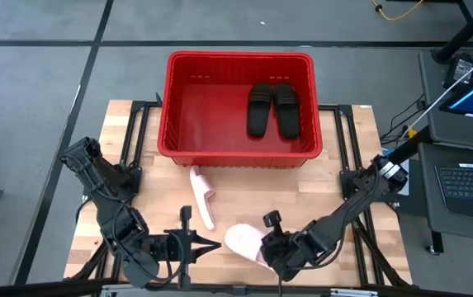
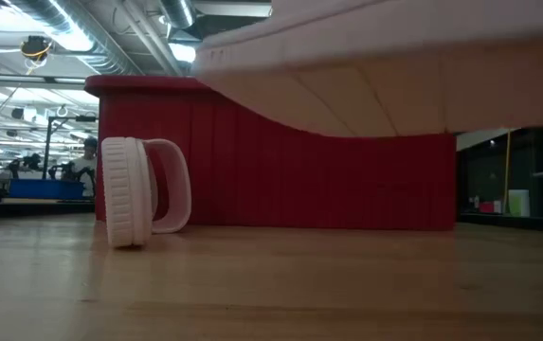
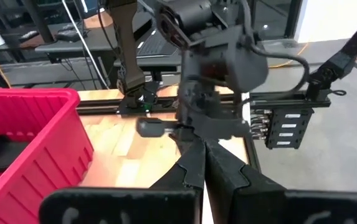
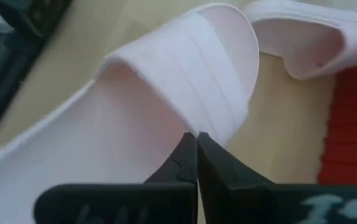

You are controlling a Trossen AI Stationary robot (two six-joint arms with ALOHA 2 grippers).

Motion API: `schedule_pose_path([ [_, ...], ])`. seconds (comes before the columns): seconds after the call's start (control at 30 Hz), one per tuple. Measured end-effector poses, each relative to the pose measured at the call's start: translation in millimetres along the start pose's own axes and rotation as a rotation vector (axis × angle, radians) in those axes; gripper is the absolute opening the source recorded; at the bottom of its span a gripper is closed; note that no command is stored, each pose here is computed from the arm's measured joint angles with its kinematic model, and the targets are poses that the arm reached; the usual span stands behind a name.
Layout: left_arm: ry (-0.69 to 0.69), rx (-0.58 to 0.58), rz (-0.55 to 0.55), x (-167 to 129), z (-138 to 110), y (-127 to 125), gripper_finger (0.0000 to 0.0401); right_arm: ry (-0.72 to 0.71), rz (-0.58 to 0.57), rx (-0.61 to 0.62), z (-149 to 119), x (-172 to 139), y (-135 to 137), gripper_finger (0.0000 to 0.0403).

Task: Pick and place slides into bin
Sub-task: Put the right pink slide into the red bin

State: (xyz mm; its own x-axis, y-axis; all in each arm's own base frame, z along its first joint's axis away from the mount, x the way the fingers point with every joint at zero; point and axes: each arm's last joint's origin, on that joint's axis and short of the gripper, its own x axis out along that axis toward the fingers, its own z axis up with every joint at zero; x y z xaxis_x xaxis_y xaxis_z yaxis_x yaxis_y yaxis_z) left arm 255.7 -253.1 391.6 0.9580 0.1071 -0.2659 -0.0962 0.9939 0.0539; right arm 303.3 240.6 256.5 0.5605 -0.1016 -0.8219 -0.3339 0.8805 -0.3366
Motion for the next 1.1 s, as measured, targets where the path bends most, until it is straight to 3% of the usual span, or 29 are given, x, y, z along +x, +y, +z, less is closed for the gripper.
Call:
schedule_pose_path([
  [0.27,-0.035,-0.038,0.008,-0.2,4.4,-0.6,0.0007,0.07,-0.145,0.011,9.2,-28.1,-25.7,0.0],
  [0.67,-0.05,-0.033,0.055,3.9,6.5,3.7,0.0008,-0.076,-0.229,0.125,39.9,-84.7,-55.9,0.0],
  [0.97,-0.118,0.062,0.102,3.0,16.0,3.3,0.0007,-0.087,-0.323,0.172,44.1,-97.1,-79.9,0.0],
  [1.1,-0.166,0.053,0.153,1.9,23.0,4.1,0.0004,-0.084,-0.365,0.202,45.2,-94.6,-93.2,0.0],
])
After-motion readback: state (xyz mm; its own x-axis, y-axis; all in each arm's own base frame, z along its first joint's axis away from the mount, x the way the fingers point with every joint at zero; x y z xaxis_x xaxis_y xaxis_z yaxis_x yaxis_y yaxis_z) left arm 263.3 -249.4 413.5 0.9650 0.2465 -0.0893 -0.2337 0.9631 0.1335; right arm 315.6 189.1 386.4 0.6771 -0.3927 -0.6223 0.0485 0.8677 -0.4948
